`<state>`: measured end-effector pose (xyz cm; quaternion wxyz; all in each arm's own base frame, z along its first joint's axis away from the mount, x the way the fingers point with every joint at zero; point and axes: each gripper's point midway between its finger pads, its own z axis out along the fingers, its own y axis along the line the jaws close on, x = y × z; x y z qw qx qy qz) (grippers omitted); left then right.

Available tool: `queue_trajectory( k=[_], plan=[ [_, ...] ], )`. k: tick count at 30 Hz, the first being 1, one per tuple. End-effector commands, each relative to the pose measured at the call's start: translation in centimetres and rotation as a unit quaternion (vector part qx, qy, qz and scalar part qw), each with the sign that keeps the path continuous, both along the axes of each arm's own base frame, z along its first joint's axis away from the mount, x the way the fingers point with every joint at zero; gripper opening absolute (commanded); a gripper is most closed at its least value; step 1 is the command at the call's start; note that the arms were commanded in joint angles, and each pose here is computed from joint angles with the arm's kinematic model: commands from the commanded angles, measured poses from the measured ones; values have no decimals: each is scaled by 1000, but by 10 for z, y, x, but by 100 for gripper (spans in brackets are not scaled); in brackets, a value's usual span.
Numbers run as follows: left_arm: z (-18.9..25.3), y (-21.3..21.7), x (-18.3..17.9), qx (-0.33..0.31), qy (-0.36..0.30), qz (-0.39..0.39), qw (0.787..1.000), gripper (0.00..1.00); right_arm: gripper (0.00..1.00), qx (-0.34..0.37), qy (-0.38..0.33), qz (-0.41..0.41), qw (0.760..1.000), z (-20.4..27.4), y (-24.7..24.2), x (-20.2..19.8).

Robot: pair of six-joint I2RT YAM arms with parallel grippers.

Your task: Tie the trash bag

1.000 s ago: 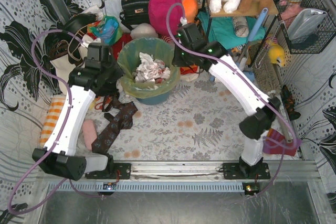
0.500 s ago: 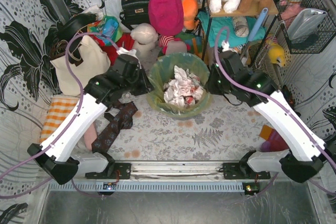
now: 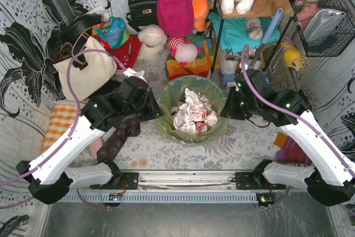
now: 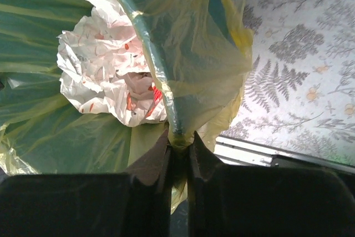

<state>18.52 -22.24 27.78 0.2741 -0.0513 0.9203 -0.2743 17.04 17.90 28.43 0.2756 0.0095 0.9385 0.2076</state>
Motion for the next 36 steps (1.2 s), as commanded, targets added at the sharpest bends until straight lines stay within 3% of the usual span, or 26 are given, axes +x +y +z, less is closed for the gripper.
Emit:
queue_trajectory(
  k=[1, 7, 15, 20, 23, 29, 36],
  plan=[
    [29, -9, -11, -70, -15, -6, 997, 0, 0, 51, 36, 55, 997, 4, 19, -26],
    [18, -10, -28, -89, 19, -15, 996, 0, 0, 43, 59, 52, 996, -4, 14, -34],
    [6, 0, -38, -60, 44, -14, 997, 0, 0, 41, 71, 46, 996, -15, 13, -37],
    [1, 1, -34, -45, 44, -10, 998, 10, 0, 26, 67, 36, 997, -26, 14, -28],
    [3, 5, -30, -37, 39, 7, 999, 15, 11, 19, 55, 26, 998, -24, 12, -20],
    [21, 10, -18, -33, 3, 22, 999, 44, 31, 7, 19, 12, 1000, -7, 9, -5],
    [33, 7, -7, -27, -18, 22, 999, 55, 48, 2, -19, -4, 1000, 11, 2, 5]
  ],
)
